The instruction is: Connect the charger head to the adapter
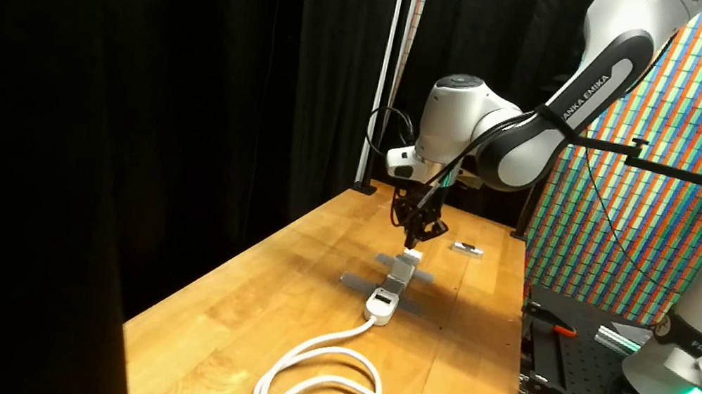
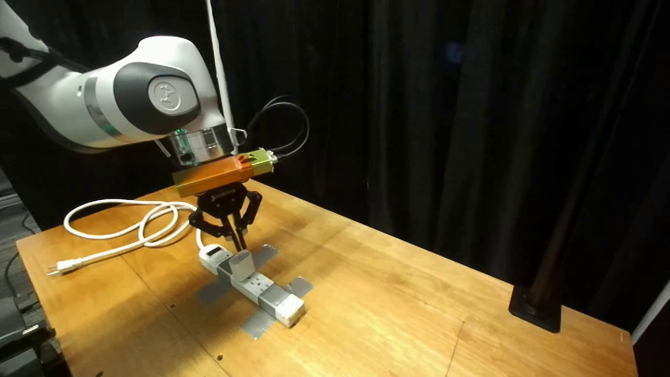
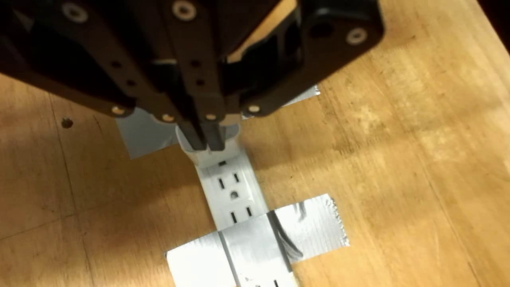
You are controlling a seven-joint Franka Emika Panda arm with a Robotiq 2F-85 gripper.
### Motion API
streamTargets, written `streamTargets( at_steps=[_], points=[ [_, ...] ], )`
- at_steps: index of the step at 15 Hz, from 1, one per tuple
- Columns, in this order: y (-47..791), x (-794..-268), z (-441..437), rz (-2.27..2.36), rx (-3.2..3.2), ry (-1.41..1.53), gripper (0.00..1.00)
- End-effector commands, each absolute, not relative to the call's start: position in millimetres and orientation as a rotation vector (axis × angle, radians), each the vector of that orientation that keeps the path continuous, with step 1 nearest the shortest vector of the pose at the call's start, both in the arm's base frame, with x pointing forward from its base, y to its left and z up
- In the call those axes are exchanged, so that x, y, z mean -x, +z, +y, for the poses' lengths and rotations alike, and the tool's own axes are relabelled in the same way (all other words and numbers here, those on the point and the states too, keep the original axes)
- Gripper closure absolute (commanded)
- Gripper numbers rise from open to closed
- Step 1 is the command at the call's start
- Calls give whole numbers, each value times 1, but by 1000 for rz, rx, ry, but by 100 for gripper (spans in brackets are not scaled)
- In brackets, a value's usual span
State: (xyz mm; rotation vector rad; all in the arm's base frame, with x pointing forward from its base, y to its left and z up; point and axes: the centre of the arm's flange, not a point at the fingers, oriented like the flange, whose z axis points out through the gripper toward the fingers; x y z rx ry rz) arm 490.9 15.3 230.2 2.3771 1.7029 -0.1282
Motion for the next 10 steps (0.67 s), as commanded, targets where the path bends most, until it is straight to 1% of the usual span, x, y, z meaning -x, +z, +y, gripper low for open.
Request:
streamTargets(
  at_steps=[1, 10],
  points=[
    [230, -508, 7, 1791, -2358, -82, 93],
    [192, -517, -2, 1929, -2403, -58, 92]
  ],
)
